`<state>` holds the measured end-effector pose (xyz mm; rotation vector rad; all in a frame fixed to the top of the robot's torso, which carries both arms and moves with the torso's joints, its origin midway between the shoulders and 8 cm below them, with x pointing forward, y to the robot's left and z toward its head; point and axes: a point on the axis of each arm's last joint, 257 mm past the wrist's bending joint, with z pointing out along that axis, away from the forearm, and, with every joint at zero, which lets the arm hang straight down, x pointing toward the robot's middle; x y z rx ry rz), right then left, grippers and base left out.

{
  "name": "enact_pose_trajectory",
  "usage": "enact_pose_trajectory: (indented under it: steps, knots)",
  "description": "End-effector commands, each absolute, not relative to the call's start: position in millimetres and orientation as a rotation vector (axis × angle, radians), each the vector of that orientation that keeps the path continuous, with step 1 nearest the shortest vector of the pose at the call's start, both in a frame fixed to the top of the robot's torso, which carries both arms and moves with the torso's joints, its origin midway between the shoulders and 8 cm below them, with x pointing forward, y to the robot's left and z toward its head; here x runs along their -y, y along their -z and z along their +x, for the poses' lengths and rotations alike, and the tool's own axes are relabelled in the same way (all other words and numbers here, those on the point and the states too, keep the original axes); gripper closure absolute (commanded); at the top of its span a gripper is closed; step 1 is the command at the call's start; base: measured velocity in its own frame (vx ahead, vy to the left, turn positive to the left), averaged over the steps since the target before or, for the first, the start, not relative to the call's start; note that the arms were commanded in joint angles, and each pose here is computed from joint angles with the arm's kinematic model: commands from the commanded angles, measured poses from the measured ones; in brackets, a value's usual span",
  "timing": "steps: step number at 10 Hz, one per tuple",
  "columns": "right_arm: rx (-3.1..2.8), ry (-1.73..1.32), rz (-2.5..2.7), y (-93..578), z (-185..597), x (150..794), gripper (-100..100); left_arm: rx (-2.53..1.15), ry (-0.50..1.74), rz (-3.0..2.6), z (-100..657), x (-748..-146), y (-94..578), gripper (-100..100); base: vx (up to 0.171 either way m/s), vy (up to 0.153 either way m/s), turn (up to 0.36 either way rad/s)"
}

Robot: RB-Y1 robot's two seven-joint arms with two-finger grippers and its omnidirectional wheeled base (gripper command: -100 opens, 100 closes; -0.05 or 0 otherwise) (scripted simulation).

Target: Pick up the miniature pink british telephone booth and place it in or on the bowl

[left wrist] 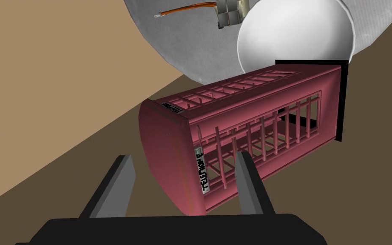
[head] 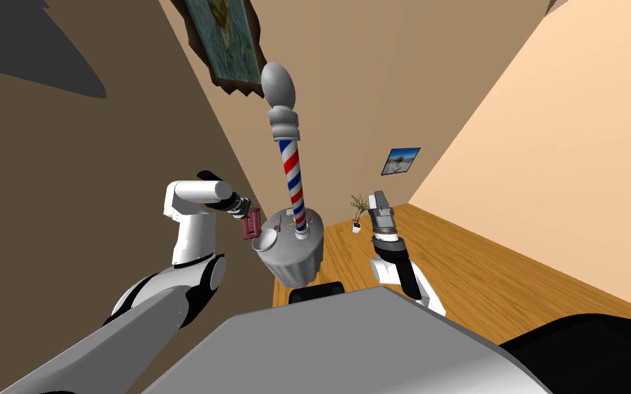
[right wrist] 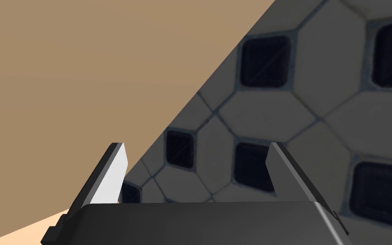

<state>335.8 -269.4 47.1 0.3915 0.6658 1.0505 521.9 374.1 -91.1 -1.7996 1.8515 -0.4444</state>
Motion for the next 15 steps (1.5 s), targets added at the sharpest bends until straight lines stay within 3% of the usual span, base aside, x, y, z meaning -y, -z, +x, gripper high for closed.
enact_pose_trajectory:
  steps: [1, 4, 5, 6, 14, 15]
  knots:
    - [-0.666, -1.050, 0.392, -47.1, 335.8, 269.4, 0, -1.852, 0.444, -1.800, 521.9, -374.1, 91.1, -100, 0.000, 0.000, 0.000]
    - [-0.666, -1.051, 0.392, -47.1, 335.8, 269.4, 0, -1.852, 0.444, -1.800, 521.9, -374.1, 91.1, -100, 0.000, 0.000, 0.000]
    - [-0.666, -1.051, 0.392, -47.1, 335.8, 269.4, 0, -1.852, 0.444, -1.800, 521.9, -374.1, 91.1, 0, 0.000, 0.000, 0.000]
    - [-0.666, -1.051, 0.392, -47.1, 335.8, 269.4, 0, -1.862, 0.441, -1.799, 524.7, -381.1, 84.7, -100, 0.010, -0.026, 0.030]
    - [-0.666, -1.051, 0.392, -47.1, 335.8, 269.4, 0, -1.890, 0.448, -1.802, 531.6, -405.3, 60.3, -100, 0.017, -0.042, 0.029]
    - [-0.666, -1.051, 0.392, -47.1, 335.8, 269.4, 0, -1.892, 0.448, -1.801, 531.4, -405.9, 59.8, 0, 0.000, 0.000, 0.000]
